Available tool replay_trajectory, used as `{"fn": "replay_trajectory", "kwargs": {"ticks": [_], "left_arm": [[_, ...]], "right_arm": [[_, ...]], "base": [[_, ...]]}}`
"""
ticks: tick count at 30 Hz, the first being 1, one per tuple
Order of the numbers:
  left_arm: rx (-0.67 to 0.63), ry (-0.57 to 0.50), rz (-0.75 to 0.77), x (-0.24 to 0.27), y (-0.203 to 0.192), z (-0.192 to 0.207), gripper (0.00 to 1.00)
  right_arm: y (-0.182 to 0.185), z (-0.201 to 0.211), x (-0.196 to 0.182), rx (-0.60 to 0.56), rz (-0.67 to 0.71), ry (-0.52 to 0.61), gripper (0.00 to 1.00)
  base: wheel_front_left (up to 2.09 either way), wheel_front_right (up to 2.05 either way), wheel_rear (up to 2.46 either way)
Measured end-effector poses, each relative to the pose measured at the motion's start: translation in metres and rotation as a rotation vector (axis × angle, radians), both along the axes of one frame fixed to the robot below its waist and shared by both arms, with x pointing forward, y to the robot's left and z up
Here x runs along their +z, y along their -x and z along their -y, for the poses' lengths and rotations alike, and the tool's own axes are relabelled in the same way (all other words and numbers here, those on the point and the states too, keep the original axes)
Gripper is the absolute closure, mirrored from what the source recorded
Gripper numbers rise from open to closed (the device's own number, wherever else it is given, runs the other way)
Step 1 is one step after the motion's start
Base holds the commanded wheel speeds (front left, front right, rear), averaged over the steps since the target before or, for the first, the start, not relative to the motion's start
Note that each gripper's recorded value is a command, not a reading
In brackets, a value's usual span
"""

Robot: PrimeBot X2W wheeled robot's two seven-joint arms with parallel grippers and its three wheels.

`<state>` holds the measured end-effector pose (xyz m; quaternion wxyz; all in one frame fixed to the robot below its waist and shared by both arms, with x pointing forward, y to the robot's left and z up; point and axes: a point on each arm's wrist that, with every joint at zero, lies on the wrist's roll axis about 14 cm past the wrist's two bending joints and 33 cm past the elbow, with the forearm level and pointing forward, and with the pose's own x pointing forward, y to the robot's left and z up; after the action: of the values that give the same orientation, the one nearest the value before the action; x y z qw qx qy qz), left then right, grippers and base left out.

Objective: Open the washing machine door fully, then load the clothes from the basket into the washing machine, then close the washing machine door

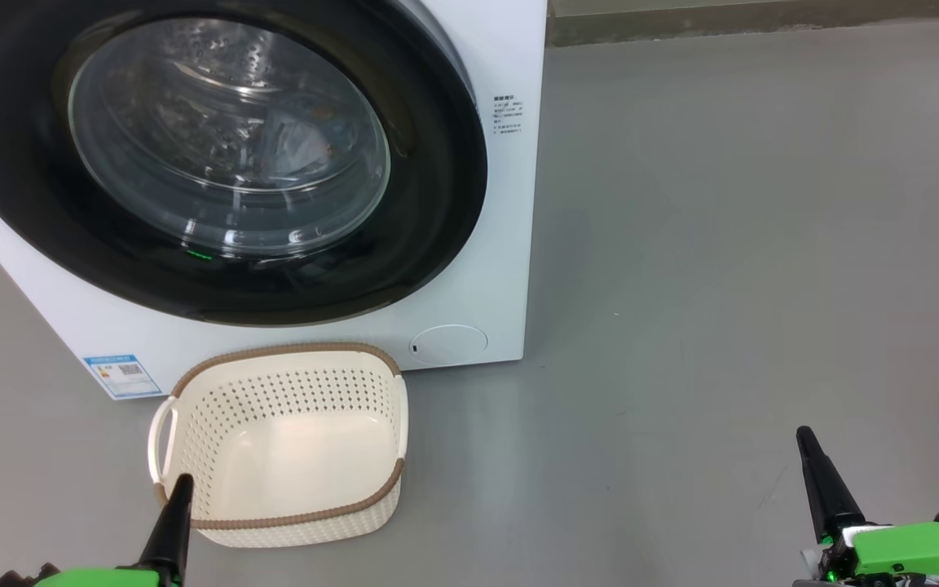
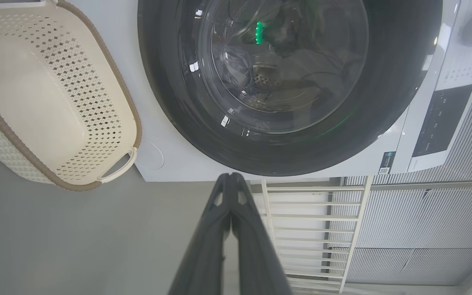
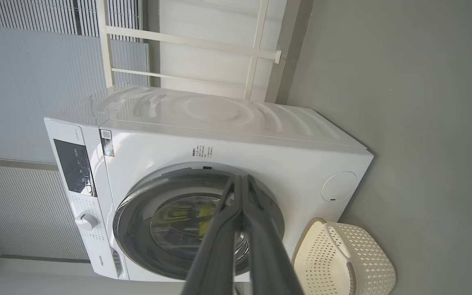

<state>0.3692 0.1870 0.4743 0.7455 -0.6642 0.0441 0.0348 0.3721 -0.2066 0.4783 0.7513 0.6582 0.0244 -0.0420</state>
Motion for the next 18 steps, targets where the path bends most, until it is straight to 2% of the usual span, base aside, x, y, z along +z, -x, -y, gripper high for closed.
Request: {"fn": "replay_trajectory", "kwargs": {"ticks": [11, 18], "left_arm": [[-0.008, 0.118, 0.025, 0.0058, -0.0061, 0.0015, 1.00], [-0.006, 0.127, 0.032, 0.0082, -0.0082, 0.0011, 1.00]], "right_arm": [[-0.0037, 0.0008, 0.0048, -0.004, 0.021, -0.113, 1.00], [-0.0036, 0.0011, 0.0047, -0.008, 0.023, -0.132, 1.00]], "base": [[0.00, 0.00, 0.00], [0.00, 0.00, 0.00]]}}
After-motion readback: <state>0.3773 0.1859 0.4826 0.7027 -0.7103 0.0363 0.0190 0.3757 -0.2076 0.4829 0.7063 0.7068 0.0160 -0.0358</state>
